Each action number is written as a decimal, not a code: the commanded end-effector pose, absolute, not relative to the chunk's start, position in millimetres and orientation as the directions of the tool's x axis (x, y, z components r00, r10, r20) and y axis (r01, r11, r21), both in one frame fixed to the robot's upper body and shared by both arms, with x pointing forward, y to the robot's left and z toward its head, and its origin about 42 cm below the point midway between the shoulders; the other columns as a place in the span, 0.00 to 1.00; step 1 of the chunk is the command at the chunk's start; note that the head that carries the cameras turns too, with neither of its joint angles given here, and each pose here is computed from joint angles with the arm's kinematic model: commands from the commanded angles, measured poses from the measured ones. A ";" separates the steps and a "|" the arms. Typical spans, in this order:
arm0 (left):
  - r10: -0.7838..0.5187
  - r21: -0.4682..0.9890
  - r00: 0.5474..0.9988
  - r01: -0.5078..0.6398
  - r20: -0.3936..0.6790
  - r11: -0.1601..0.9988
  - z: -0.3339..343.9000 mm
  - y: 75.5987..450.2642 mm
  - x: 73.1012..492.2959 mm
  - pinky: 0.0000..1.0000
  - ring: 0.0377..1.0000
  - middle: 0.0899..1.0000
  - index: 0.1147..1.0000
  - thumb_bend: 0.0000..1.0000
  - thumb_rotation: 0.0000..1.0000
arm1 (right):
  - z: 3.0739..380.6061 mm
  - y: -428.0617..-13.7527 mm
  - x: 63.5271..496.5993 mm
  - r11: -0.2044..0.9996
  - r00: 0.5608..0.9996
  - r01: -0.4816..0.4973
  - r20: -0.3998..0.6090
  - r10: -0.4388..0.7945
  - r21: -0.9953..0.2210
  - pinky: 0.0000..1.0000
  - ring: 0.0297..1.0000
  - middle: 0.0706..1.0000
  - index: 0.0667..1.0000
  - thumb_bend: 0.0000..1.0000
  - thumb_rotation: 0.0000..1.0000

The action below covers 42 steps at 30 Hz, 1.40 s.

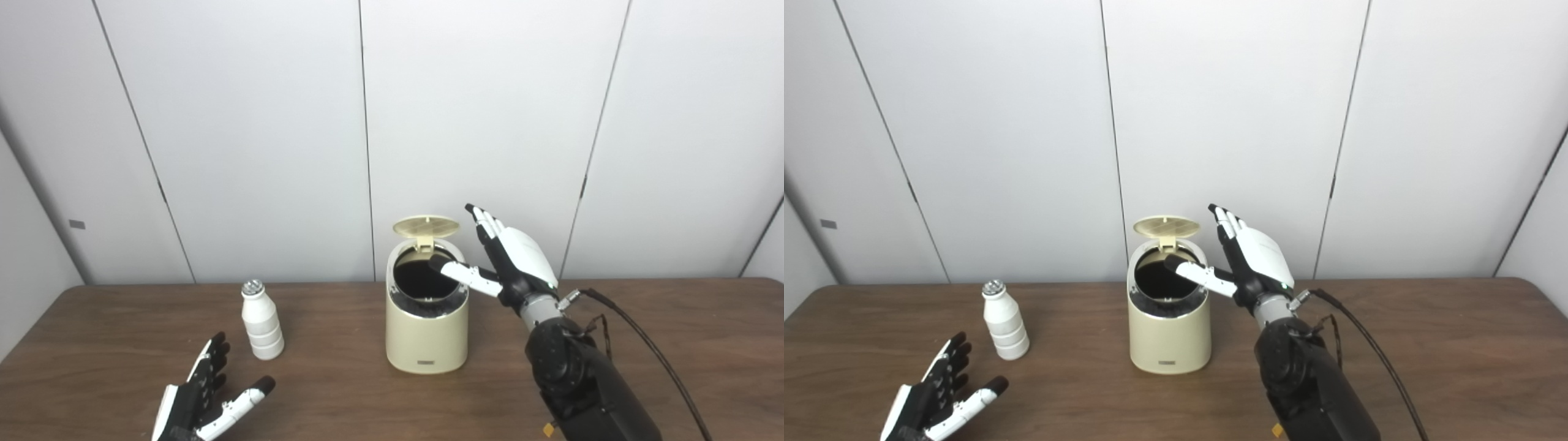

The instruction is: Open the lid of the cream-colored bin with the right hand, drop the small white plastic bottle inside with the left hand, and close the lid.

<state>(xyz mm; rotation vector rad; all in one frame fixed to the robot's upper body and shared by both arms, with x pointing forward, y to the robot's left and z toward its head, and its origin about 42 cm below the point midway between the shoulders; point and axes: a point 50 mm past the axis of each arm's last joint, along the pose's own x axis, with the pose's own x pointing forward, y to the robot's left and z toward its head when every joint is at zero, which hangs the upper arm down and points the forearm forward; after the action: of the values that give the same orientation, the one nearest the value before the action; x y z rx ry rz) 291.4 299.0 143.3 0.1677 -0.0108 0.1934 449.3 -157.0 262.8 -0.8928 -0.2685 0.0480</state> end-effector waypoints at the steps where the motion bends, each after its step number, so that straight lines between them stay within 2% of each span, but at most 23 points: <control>1: 0.185 0.176 0.978 -0.199 0.093 0.964 158.6 301.8 295.6 0.95 0.96 0.95 0.98 0.92 0.37 | 288.4 -158.9 447.7 0.640 0.931 0.120 0.310 0.194 -0.759 0.92 1.00 1.00 1.00 0.89 1.00; 7: 0.181 0.174 0.979 -0.195 0.091 0.965 158.6 301.3 296.5 0.96 0.97 0.95 0.98 0.90 0.37 | 286.8 -170.9 443.6 0.655 0.921 0.124 0.332 0.203 -0.745 0.93 1.00 1.00 1.00 0.97 1.00; 10: 0.181 0.168 0.979 -0.194 0.090 0.967 158.9 301.3 297.3 0.96 0.97 0.95 0.98 0.90 0.37 | 286.4 -177.2 440.8 0.691 0.914 0.130 0.356 0.194 -0.711 0.92 1.00 1.00 1.00 0.97 1.00; 13: 0.185 0.169 0.978 -0.199 0.092 0.965 160.4 301.5 297.9 0.95 0.96 0.94 0.97 0.90 0.35 | 284.3 -186.5 436.1 0.755 0.903 0.154 0.400 0.155 -0.638 0.88 0.98 0.99 0.99 0.82 1.00; 14: 0.187 0.176 0.978 -0.201 0.096 0.964 160.9 301.9 298.2 0.94 0.96 0.94 0.97 0.91 0.35 | 282.5 -189.6 434.1 0.769 0.897 0.181 0.424 0.127 -0.614 0.83 0.95 0.97 0.96 0.68 1.00; 15: 0.185 0.187 0.977 -0.202 0.101 0.961 161.1 302.5 298.5 0.94 0.96 0.94 0.97 0.92 0.34 | 279.1 -193.9 431.2 0.777 0.884 0.224 0.459 0.092 -0.588 0.80 0.92 0.94 0.93 0.58 1.00; 17: 0.183 0.197 0.977 -0.201 0.106 0.960 160.9 303.4 298.8 0.93 0.96 0.94 0.97 0.91 0.31 | 271.1 -203.0 425.0 0.781 0.866 0.294 0.499 0.026 -0.551 0.72 0.83 0.85 0.84 0.36 0.87; 20: 0.184 0.189 0.977 -0.201 0.103 0.961 160.0 304.0 298.6 0.96 0.98 0.96 0.98 0.90 0.27 | 257.8 -217.8 417.1 0.787 0.858 0.347 0.511 -0.047 -0.510 0.65 0.76 0.79 0.79 0.24 0.66; 27: 0.215 0.237 0.972 -0.232 0.096 0.943 162.2 304.6 301.5 0.98 0.98 0.95 0.97 0.89 0.25 | 222.5 -249.2 394.8 0.846 0.848 0.347 0.521 -0.098 -0.406 0.61 0.72 0.75 0.75 0.22 0.52; 31: 0.273 0.335 0.958 -0.288 0.092 0.897 163.3 303.6 307.2 0.94 0.95 0.92 0.93 0.89 0.18 | 197.8 -263.8 374.8 0.852 0.866 0.340 0.485 -0.119 -0.398 0.65 0.75 0.76 0.76 0.22 0.55; 34: 0.318 0.385 0.943 -0.329 0.093 0.862 161.9 303.3 314.1 0.87 0.90 0.88 0.90 0.91 0.19 | 183.6 -270.9 361.0 0.852 0.885 0.340 0.443 -0.146 -0.399 0.68 0.78 0.78 0.77 0.22 0.55; 37: 0.348 0.396 0.934 -0.350 0.080 0.849 157.7 305.4 324.4 0.97 0.97 0.89 0.89 0.94 0.23 | 173.6 -276.3 352.4 0.868 0.892 0.337 0.419 -0.170 -0.366 0.71 0.79 0.78 0.78 0.23 0.56; 42: 0.361 0.414 0.930 -0.357 0.073 0.837 156.7 305.2 344.6 1.00 1.00 0.89 0.87 0.98 0.27 | 170.5 -280.3 346.6 0.877 0.891 0.333 0.419 -0.174 -0.346 0.74 0.81 0.80 0.79 0.21 0.61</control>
<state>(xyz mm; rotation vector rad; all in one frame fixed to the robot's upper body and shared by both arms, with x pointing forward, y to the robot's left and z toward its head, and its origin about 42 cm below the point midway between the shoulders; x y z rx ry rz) 332.1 304.9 144.7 0.4179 0.0483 0.3780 340.8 -283.1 147.5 -0.4445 -0.2752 -0.2784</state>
